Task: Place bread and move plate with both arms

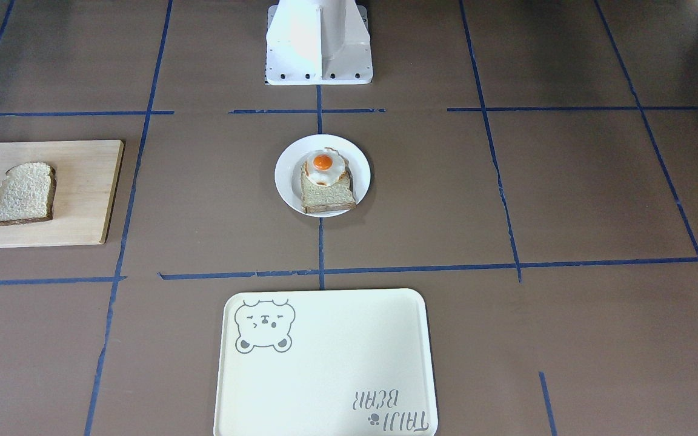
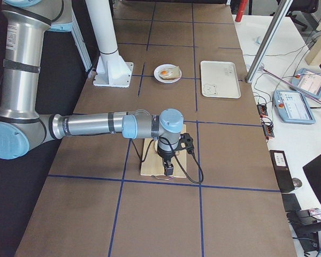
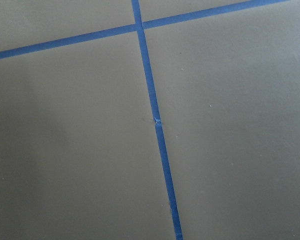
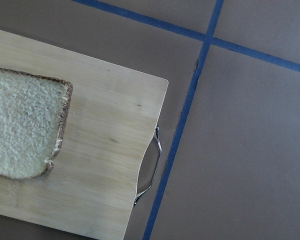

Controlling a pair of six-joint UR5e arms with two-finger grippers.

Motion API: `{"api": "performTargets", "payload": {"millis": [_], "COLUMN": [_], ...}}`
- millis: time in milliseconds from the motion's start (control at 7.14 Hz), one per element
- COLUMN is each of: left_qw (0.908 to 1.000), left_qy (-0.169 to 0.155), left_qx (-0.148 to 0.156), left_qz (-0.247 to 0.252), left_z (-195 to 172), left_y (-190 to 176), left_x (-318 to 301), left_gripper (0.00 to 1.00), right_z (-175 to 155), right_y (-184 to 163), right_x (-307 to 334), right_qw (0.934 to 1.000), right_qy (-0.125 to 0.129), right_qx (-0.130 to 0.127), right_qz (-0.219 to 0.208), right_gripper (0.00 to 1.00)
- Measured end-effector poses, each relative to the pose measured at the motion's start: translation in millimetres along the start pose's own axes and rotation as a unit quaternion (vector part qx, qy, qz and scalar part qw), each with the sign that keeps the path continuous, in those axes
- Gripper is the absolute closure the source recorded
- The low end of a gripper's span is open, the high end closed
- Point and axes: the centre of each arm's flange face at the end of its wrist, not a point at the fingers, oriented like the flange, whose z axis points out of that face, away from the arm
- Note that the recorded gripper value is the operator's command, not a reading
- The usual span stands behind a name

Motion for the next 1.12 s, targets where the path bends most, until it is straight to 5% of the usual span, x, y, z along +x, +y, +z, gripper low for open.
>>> {"api": "performTargets", "payload": {"millis": [560, 1120], "left_qw": [1.0000, 0.9998], "left_qy": [-0.003, -0.011], "left_qx": [-0.002, 0.012], "left_qz": [0.001, 0.011], "left_z": [1.4, -8.1], "left_y": [-0.1, -22.2], "left_x": [0.2, 6.6], "left_gripper": [0.00, 0.00], "right_z": [-2.8, -3.1], "right_y": [-2.8, -21.0], "right_x": [-3.2, -36.3], "right_qw": [0.9999, 0.9918], "right_qy": [-0.005, -0.056], "right_qx": [0.005, 0.074], "right_qz": [0.008, 0.087], "right_gripper": [0.00, 0.00]}}
